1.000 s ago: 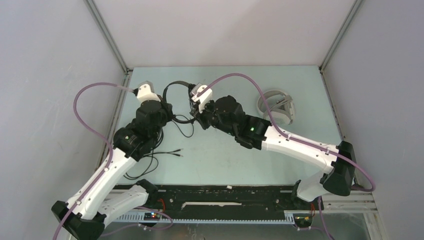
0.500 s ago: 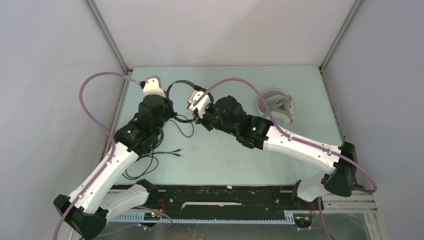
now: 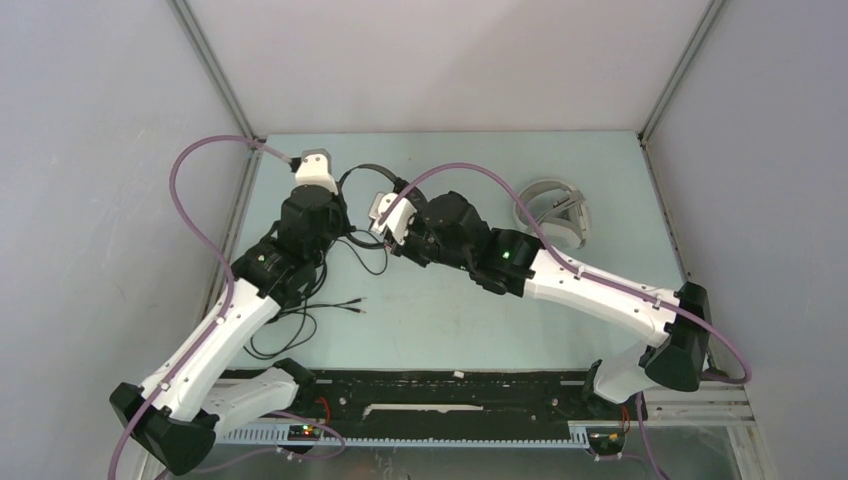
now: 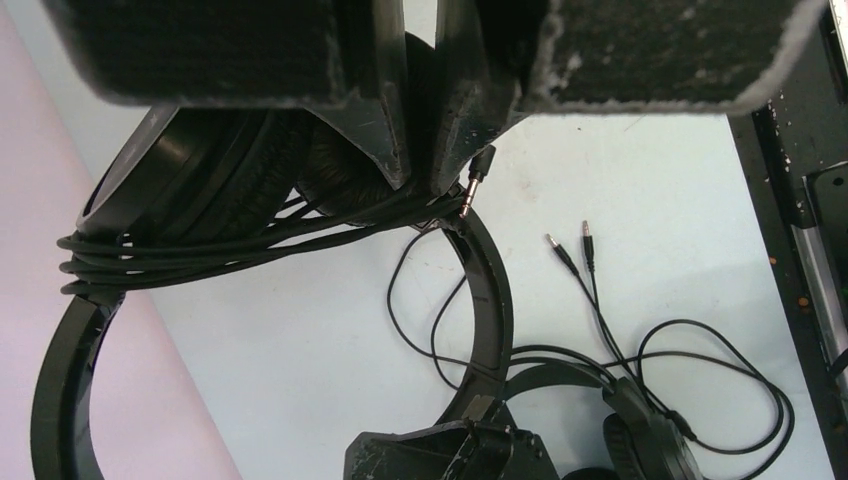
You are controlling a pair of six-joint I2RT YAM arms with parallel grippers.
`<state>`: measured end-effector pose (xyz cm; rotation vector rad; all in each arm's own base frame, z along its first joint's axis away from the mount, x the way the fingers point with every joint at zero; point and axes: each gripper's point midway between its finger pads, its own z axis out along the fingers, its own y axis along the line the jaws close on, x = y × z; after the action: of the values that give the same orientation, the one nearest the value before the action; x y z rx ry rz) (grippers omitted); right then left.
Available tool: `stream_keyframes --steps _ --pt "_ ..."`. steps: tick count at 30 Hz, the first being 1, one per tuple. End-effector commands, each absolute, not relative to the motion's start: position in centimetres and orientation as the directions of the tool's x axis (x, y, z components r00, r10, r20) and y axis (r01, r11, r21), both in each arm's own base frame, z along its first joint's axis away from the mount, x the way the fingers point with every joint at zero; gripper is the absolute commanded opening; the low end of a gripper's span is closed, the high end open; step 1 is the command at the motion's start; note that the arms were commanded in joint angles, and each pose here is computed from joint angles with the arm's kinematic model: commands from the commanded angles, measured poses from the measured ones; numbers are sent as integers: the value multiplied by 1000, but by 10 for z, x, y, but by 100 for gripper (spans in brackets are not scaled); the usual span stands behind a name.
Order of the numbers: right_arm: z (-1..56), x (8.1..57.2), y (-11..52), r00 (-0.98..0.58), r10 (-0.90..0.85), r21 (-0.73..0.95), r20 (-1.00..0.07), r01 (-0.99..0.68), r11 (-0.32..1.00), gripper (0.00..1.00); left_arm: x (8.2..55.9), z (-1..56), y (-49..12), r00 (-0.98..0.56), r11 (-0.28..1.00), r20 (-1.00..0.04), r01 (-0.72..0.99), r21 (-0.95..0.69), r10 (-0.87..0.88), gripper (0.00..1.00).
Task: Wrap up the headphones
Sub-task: Wrap the headphones cable around the headphones.
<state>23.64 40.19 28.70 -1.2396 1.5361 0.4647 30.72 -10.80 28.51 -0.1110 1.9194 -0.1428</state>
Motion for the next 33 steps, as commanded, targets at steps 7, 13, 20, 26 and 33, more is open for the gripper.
stream_keyframes --steps 7,13,20,26,33 --pt "271 222 401 120 -542 -321 -832 -900 293 13 319 347 -102 -184 969 -952 -18 -245 -244 0" --pt "261 208 405 167 -577 -353 -800 -908 227 15 321 351 -103 -181 964 -948 -12 -265 -263 0" --pt "260 209 413 167 -570 -359 -805 -901 243 19 320 351 -105 -187 961 -943 -12 -277 -274 0" --pt "266 226 416 150 -540 -378 -828 -861 341 19 315 347 -113 -206 943 -925 22 -331 -319 0" --pt "276 216 437 107 -437 -281 -893 -892 355 19 313 334 -130 -255 908 -887 68 -413 -384 0"
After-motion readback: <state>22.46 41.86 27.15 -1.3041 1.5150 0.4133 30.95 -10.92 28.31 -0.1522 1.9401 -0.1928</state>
